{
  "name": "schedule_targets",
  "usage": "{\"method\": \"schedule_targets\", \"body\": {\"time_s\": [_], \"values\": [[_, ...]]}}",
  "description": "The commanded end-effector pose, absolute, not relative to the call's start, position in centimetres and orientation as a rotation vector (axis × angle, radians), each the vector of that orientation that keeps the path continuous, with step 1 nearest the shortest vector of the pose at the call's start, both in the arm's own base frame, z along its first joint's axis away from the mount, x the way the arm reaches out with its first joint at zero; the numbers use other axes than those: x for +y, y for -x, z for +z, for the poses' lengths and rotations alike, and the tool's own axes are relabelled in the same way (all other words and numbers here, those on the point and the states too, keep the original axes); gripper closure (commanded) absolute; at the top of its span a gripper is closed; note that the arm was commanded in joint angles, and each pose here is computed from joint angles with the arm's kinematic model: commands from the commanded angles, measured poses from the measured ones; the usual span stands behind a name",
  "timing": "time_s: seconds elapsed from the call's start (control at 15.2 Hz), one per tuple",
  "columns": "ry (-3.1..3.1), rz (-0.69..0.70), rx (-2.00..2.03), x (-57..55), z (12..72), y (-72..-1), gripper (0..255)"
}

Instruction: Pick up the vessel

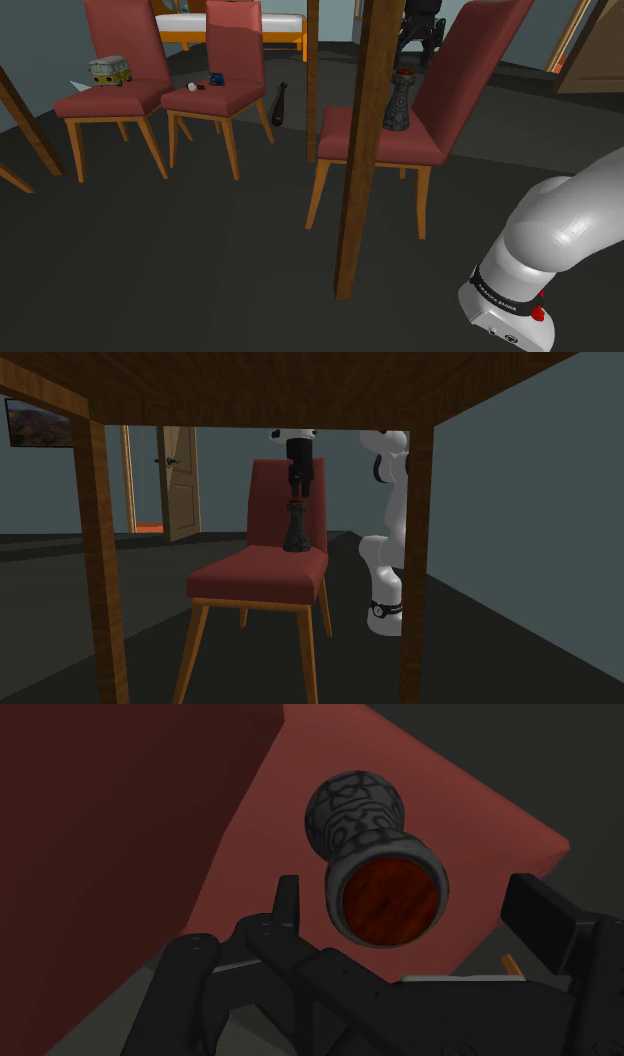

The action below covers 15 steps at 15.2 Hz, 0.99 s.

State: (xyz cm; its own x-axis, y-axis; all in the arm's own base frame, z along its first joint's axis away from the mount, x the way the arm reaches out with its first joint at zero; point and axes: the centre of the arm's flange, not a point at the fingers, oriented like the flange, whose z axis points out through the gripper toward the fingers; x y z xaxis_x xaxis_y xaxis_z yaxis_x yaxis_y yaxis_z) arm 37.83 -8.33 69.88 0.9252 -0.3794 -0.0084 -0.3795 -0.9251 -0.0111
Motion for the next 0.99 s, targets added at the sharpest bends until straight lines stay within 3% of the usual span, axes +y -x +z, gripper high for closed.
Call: {"method": "schedule_targets", "body": {"time_s": [0.0,0.2,0.26,0.92], "values": [[3.070,0.009,0.606,-8.32,68.83,-37.90,0],[3.070,0.009,0.606,-8.32,68.00,-37.90,0],[3.070,0.009,0.606,-8.33,68.00,-37.91,255],[3.070,0.009,0.606,-8.32,68.53,-37.89,255]]}}
